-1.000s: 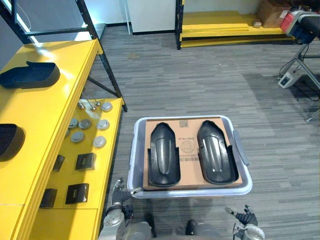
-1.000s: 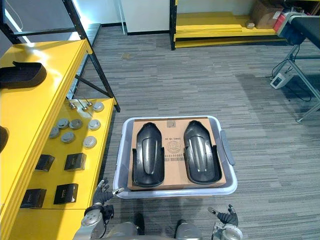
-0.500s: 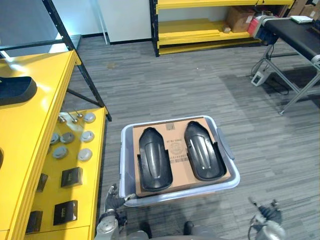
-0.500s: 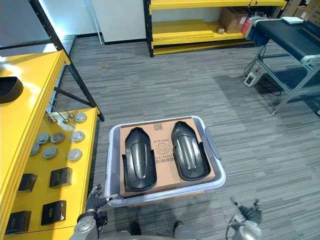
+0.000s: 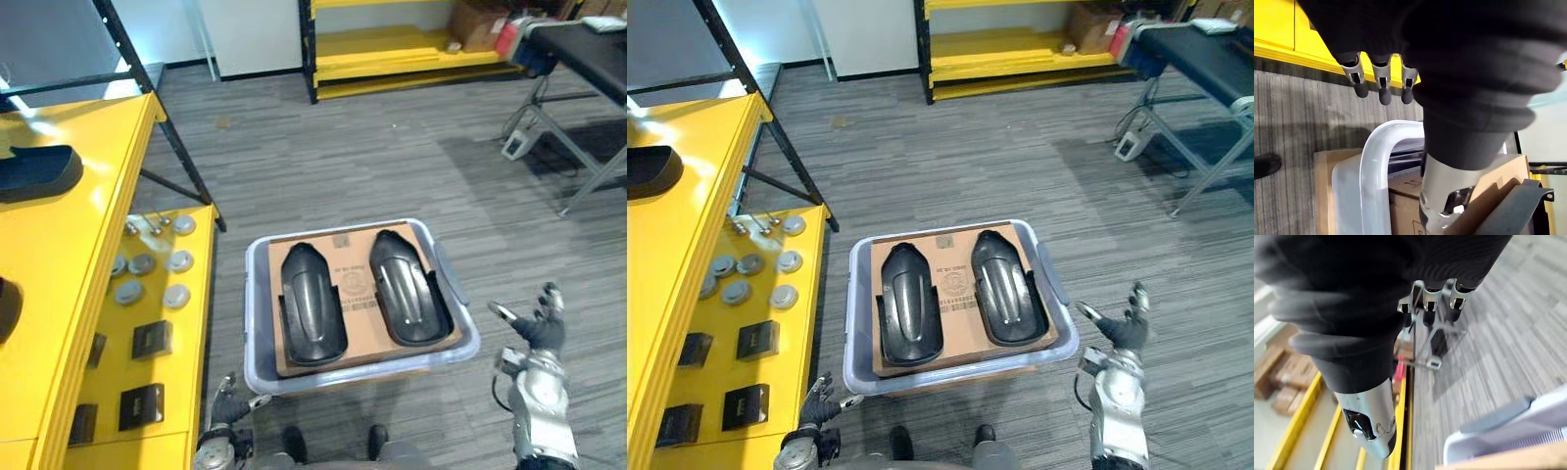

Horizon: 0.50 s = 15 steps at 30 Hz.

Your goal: Walk over and take plastic housings, then place them on the shelf

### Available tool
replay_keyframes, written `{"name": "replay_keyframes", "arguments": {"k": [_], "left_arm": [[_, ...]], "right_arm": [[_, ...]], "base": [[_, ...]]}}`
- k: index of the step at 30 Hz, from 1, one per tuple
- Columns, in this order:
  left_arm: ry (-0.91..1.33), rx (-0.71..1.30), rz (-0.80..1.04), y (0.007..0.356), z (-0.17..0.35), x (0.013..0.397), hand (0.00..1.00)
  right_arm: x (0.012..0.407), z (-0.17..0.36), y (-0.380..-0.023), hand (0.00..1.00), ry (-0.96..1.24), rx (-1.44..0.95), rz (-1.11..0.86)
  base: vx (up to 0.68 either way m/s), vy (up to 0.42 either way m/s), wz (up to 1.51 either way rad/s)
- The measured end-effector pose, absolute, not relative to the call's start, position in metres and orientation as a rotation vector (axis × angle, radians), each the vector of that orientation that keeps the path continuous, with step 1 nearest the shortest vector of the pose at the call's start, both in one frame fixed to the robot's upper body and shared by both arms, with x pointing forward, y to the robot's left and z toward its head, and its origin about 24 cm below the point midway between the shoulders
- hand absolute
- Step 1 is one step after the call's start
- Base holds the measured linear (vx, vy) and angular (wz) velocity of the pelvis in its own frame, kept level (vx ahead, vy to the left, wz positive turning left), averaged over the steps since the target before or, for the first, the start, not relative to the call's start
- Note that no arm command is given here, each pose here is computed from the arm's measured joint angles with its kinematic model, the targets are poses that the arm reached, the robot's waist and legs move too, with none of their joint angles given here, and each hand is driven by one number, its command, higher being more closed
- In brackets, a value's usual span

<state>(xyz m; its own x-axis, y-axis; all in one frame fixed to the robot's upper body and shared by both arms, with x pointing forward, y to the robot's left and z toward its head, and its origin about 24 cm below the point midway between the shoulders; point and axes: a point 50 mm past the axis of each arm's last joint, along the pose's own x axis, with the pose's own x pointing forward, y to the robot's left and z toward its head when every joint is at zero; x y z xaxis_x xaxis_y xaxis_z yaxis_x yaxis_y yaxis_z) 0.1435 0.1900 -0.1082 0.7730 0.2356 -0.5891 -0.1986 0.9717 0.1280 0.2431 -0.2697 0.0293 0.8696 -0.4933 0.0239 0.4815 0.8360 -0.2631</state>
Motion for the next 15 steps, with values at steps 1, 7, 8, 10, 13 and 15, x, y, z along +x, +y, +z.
{"name": "replay_keyframes", "arguments": {"k": [1,7,8,10,13,15], "left_arm": [[0.643,0.06,0.234,0.19,-0.108,0.144,0.0],[0.598,0.06,0.195,0.181,-0.102,0.159,0.0],[0.591,0.06,0.195,0.181,-0.101,0.16,0.0],[0.581,0.061,0.193,0.18,-0.1,0.161,0.0],[0.578,0.065,0.202,0.18,-0.1,0.161,0.0],[0.573,0.07,0.197,0.176,-0.099,0.164,0.0]], "right_arm": [[0.253,0.03,-0.264,0.0,0.05,-0.291,-0.487],[0.273,0.02,-0.258,0.0,0.127,-0.321,-0.46],[0.275,0.02,-0.259,0.0,0.134,-0.325,-0.467],[0.279,0.019,-0.26,0.0,0.155,-0.348,-0.475],[0.286,0.018,-0.263,0.0,0.18,-0.363,-0.517],[0.287,0.016,-0.268,1.0,0.205,-0.362,-0.576]], "base": [[-0.03,0.014,0.15],[-0.07,0.022,0.11],[-0.07,0.031,0.09],[-0.07,0.03,0.06],[-0.06,0.013,0.02],[-0.02,0.007,0.05]]}}
